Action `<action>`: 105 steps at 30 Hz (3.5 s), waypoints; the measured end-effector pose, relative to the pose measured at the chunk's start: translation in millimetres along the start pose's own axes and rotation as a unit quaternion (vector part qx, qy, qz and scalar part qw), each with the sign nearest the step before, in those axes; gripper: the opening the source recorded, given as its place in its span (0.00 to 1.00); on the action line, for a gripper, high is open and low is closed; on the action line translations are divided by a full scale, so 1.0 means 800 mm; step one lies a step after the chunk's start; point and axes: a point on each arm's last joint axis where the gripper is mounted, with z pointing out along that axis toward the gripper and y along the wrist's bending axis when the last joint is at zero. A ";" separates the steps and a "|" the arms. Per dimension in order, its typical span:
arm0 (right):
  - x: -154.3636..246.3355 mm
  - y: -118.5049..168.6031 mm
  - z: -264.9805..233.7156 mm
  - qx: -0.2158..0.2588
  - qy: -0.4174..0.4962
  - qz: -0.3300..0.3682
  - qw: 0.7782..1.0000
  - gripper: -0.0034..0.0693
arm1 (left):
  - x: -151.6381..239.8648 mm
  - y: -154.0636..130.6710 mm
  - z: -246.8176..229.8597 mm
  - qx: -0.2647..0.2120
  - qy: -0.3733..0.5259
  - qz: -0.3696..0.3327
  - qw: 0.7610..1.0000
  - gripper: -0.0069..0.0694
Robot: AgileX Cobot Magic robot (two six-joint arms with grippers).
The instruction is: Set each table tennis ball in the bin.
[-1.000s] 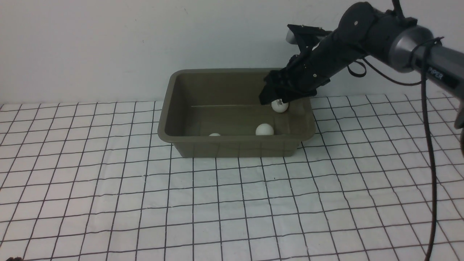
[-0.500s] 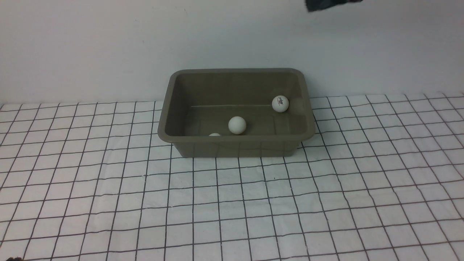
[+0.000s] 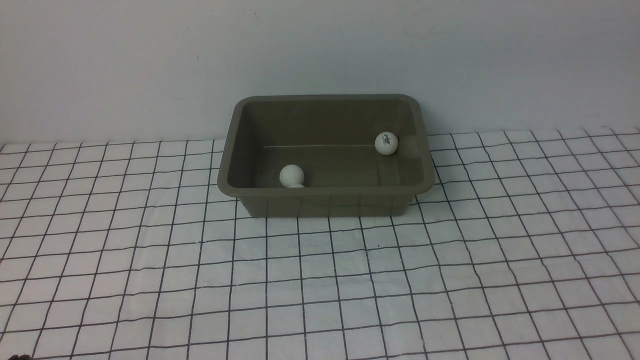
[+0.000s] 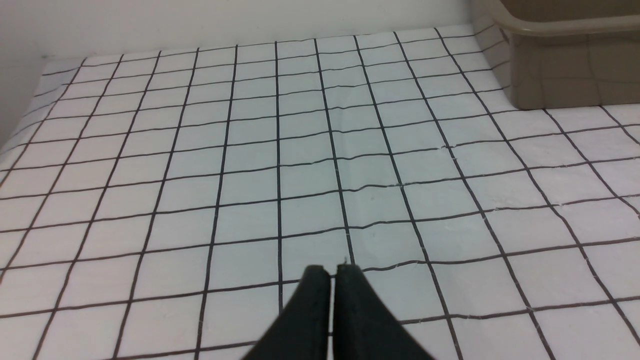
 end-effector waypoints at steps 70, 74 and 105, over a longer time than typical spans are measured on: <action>0.446 0.061 0.057 0.134 -0.148 -0.025 0.979 0.02 | 0.000 0.000 0.000 0.000 0.000 0.000 1.000 0.08; 0.446 0.061 0.057 0.134 -0.148 -0.028 0.979 0.02 | 0.000 0.000 0.000 0.000 0.000 0.000 1.000 0.08; 0.446 0.061 0.057 0.134 -0.148 -0.027 0.979 0.02 | 0.000 0.000 0.000 0.000 0.000 0.000 1.000 0.08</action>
